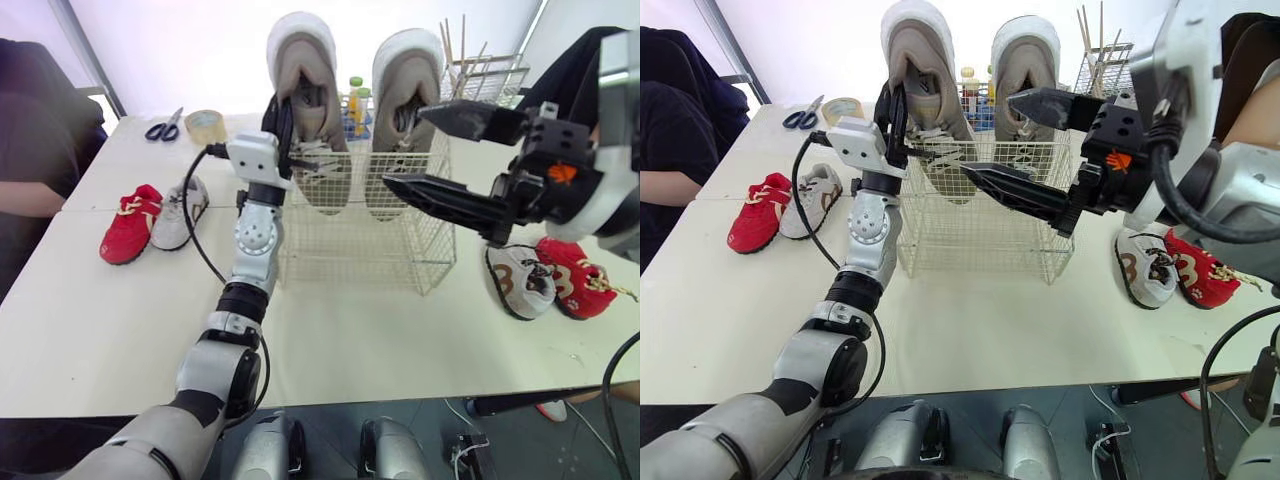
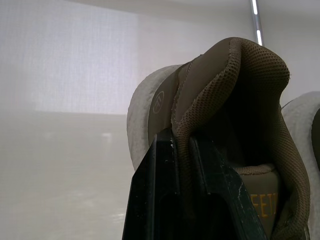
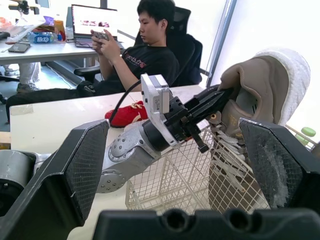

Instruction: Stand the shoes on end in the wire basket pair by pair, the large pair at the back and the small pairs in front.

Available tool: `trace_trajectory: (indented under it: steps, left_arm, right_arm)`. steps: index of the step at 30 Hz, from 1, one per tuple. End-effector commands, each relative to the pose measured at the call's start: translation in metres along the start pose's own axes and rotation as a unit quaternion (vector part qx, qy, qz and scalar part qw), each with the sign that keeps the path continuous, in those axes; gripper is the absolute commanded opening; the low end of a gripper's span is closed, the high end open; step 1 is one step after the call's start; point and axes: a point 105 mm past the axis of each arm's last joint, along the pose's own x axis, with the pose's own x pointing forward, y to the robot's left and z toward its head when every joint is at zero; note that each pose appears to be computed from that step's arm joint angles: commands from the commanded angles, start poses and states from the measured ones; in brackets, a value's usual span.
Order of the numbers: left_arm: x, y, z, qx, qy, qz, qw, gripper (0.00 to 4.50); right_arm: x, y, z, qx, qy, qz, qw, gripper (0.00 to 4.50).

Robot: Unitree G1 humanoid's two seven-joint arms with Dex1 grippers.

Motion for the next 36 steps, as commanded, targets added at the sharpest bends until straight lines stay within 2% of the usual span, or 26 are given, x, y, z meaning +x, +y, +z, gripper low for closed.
trace_trajectory:
  steps: [1, 7, 12, 16, 21, 25, 28, 30, 33, 36]
  left_arm:
    - [-0.022, -0.002, -0.027, 0.004, 0.065, -0.017, 0.998, 1.18]
    - [-0.015, -0.003, -0.008, 0.019, 0.029, -0.044, 0.998, 4.22]
    - [0.000, 0.010, 0.028, -0.022, -0.012, -0.044, 0.999, 4.22]
    - [0.004, 0.021, 0.058, -0.057, -0.023, -0.071, 0.996, 4.22]
    - [-0.001, 0.022, 0.088, -0.114, 0.023, -0.158, 0.981, 4.22]
    - [-0.016, 0.025, 0.101, -0.138, 0.104, -0.238, 0.956, 4.22]
    - [-0.031, 0.030, 0.103, -0.163, 0.187, -0.297, 0.922, 4.22]
    - [-0.049, 0.032, 0.105, -0.197, 0.260, -0.355, 0.876, 4.22]
    - [-0.063, 0.031, 0.111, -0.221, 0.308, -0.401, 0.834, 4.22]
    - [-0.077, 0.026, 0.117, -0.238, 0.336, -0.445, 0.795, 4.22]
  right_arm:
    - [-0.005, 0.002, 0.012, -0.022, -0.020, -0.002, 1.000, 4.50]
    - [-0.005, 0.001, 0.012, -0.021, -0.019, 0.000, 1.000, 4.50]
    - [-0.006, 0.000, 0.010, -0.019, -0.014, 0.000, 1.000, 4.50]
    - [-0.006, -0.002, 0.006, -0.015, -0.008, -0.004, 1.000, 4.50]
    - [-0.007, -0.008, 0.000, -0.008, 0.005, -0.010, 1.000, 4.50]
    - [-0.008, -0.018, -0.008, -0.002, 0.020, -0.023, 1.000, 4.50]
    - [-0.019, -0.037, -0.017, 0.006, 0.039, -0.059, 0.997, 4.50]
    - [-0.035, -0.056, -0.028, 0.013, 0.068, -0.115, 0.991, 4.50]
    - [-0.052, -0.070, -0.041, 0.021, 0.102, -0.171, 0.980, 4.50]
    - [-0.079, -0.090, -0.068, 0.039, 0.163, -0.285, 0.944, 4.50]
